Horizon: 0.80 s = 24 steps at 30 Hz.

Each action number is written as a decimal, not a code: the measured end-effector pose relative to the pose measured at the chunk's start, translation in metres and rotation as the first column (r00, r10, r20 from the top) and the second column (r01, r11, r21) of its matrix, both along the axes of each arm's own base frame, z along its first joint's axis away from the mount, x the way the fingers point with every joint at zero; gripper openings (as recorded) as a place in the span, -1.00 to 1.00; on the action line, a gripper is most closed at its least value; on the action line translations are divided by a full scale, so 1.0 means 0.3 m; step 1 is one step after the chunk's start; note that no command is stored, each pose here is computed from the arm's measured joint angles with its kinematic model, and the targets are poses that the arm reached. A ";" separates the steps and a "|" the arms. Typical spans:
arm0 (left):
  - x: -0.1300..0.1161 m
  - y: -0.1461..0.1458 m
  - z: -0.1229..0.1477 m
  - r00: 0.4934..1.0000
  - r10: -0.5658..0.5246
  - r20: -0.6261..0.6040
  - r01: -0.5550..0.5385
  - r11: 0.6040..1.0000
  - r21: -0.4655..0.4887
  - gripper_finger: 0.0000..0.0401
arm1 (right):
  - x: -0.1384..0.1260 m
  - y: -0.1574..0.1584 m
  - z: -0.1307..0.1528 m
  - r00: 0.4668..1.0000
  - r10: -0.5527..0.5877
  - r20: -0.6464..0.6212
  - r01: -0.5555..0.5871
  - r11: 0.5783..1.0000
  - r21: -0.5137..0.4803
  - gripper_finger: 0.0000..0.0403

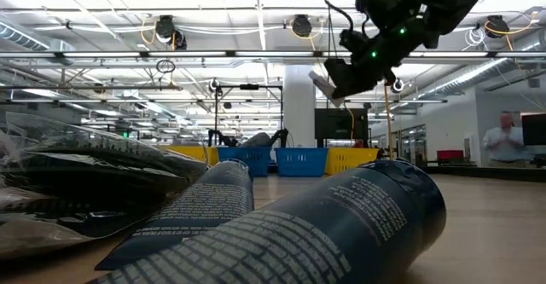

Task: Pick & Place Travel size toiletries
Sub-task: Put the white toothpaste into the right yellow bin

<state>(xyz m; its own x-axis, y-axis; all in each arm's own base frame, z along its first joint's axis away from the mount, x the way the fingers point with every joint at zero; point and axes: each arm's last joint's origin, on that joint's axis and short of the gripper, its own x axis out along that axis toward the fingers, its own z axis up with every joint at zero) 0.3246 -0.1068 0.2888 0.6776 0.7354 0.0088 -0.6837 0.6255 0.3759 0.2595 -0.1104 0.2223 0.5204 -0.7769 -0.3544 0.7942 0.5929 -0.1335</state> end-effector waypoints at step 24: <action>0.013 0.042 -0.047 0.999 0.014 -0.050 -0.016 0.999 -0.041 -0.12 | -0.082 -0.208 -0.157 0.993 -0.088 -0.073 0.106 0.950 0.294 -0.99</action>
<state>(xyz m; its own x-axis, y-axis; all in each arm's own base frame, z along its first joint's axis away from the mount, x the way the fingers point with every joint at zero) 0.3284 -0.0942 0.2748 0.6652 0.7446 -0.0556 -0.6742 0.6309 0.3839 0.2350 -0.1727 0.1752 0.4194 -0.6775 -0.6042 0.8460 0.5331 -0.0105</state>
